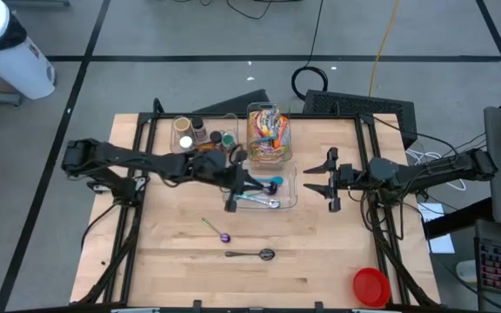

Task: Pick & Place Food Item
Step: Put the green patterned spoon into the transparent container

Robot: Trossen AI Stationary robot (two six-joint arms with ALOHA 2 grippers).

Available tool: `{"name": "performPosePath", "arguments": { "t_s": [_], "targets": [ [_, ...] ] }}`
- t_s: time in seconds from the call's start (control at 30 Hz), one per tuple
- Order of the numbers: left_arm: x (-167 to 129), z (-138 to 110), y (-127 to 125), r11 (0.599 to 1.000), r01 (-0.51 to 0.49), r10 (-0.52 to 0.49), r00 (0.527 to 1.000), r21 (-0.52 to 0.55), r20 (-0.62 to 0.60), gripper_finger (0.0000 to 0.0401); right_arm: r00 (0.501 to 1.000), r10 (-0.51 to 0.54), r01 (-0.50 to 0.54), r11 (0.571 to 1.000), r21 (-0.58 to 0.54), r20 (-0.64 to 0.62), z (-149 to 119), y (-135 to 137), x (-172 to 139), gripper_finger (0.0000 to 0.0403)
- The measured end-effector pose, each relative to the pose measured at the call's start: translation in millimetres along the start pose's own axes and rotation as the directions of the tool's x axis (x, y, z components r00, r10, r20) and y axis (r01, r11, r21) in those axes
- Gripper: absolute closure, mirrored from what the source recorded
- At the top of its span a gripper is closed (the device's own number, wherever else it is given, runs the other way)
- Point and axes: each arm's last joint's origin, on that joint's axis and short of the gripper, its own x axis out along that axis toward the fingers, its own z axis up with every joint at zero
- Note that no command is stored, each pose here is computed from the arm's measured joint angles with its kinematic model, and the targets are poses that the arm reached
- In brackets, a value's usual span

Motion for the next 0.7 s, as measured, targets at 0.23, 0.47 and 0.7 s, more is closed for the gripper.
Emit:
{"name": "performPosePath", "arguments": {
  "t_s": [0.23,0.47,0.7],
  "targets": [
    [30,-30,15,0.999,0.043,-0.044,0.999,-0.006,-0.032,0.0379,1.000,0.004,-0.004,1.000,-0.002,-0.013,-1,0,0,0.0234],
    [61,-63,13,0.994,0.065,-0.073,0.993,-0.087,-0.091,0.0386,1.000,0.004,-0.004,1.000,-0.002,-0.018,-2,0,0,0.0234],
    [84,-88,7,0.988,0.095,-0.107,0.990,-0.120,-0.095,0.0375,1.000,0.002,-0.002,1.000,-0.008,-0.020,-2,0,0,0.0234]
  ]
}}
